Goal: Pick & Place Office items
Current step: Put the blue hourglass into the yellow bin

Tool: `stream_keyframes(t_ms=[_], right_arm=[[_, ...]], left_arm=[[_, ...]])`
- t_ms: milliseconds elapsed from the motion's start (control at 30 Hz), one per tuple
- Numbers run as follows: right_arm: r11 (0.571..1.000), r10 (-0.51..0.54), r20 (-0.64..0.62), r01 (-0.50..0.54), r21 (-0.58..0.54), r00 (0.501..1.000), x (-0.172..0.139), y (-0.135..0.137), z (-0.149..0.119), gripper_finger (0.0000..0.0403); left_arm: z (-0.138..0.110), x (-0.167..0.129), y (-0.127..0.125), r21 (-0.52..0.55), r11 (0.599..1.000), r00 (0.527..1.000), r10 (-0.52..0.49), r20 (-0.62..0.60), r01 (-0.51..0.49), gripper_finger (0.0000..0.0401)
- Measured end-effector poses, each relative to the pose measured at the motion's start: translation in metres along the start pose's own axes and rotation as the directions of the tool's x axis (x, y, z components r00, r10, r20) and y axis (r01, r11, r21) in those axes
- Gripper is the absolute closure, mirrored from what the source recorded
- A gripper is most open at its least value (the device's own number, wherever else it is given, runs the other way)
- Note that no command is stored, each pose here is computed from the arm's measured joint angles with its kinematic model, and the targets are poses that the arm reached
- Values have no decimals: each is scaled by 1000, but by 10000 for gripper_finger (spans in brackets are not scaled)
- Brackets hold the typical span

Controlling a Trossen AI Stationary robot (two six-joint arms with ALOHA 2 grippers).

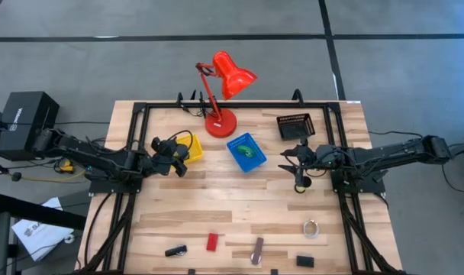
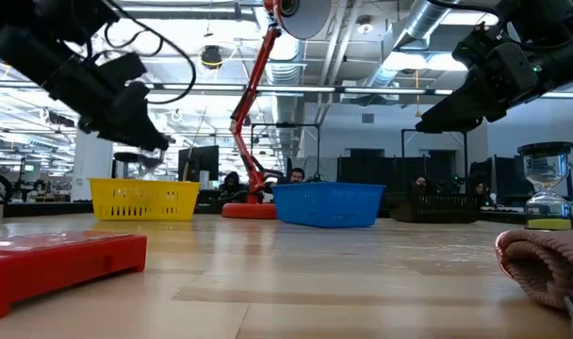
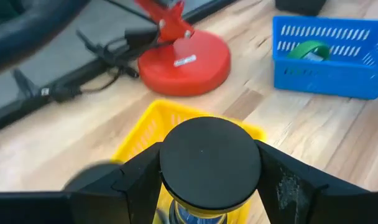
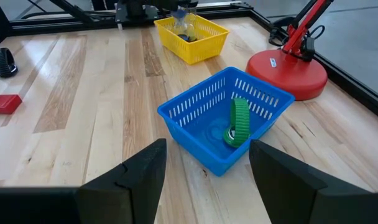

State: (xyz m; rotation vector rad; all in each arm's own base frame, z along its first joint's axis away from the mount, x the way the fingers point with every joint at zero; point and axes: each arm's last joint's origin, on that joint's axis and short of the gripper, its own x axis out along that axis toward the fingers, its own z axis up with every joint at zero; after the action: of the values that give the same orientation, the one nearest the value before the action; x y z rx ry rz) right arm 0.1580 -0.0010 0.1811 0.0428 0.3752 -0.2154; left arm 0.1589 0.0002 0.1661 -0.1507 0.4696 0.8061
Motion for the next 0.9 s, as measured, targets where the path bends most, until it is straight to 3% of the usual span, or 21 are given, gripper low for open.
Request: stream_keyframes(t_ms=[300,567,900], right_arm=[[1000,1,0,-1,0,1000,0,0,0,182],[1000,0,0,0,0,1000,0,0,0,182],[1000,0,0,0,0,1000,0,0,0,182]], left_arm=[[-10,2,3,-114,993,1000,12,2,-12,182],[-14,3,5,-113,993,1000,20,5,-20,150],[-10,3,2,-54,999,999,-2,35,4,156]])
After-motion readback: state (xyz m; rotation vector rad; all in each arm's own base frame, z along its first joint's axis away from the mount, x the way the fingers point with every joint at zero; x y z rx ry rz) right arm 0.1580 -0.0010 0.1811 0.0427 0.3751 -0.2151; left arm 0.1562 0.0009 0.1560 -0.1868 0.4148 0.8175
